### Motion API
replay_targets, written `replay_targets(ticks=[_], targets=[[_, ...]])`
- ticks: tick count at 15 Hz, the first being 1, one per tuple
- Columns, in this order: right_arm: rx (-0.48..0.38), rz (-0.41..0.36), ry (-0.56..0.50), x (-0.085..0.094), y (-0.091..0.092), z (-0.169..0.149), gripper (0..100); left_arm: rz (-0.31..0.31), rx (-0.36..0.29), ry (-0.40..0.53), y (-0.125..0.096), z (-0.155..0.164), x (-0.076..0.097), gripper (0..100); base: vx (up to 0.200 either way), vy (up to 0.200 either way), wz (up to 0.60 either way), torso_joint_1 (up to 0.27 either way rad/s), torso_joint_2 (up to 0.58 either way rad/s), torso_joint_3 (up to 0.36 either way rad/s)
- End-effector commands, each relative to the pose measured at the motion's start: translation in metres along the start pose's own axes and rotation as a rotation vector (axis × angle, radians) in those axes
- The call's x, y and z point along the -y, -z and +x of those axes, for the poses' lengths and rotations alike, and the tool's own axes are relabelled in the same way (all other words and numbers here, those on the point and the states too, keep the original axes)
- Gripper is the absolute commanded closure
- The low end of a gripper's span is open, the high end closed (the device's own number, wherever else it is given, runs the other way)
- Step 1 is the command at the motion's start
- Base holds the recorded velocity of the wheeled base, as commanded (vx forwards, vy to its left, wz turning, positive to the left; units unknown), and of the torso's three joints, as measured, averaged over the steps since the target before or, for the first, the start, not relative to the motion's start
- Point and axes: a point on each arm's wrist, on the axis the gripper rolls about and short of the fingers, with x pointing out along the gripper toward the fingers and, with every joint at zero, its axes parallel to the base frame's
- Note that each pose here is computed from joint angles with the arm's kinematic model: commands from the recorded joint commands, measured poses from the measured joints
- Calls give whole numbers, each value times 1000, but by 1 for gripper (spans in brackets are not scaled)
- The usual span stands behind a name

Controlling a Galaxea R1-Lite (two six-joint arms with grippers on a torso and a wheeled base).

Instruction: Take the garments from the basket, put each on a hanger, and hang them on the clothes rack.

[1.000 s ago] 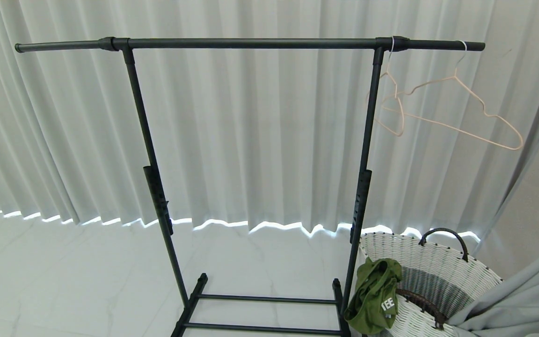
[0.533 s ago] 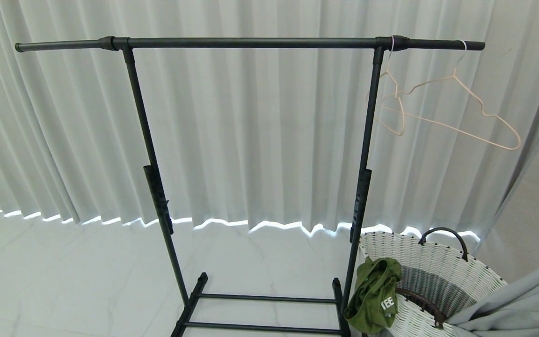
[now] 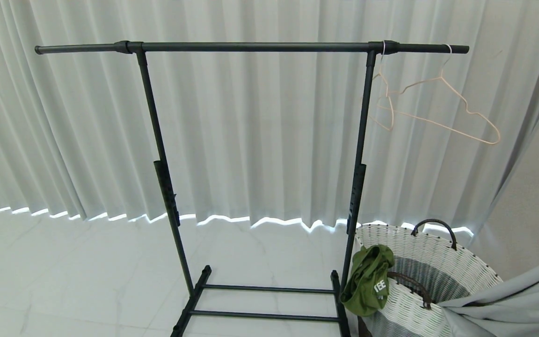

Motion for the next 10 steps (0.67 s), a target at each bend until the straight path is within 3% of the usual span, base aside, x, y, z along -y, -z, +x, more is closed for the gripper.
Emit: replay_targets(ticks=[1, 8, 10], targets=[[-13, -1, -20, -2, 2, 4, 100, -3, 0, 0, 0, 0, 0, 0, 0, 200, 0, 2, -2, 12], [-21, -1, -30, 2, -4, 23, 100, 0, 0, 0, 0, 0, 0, 0, 0, 200, 0, 6, 1, 2], [-25, -1, -34, 4, -6, 31, 100, 3, 0, 0, 0, 0, 0, 0, 0, 0, 0, 0, 0, 0]])
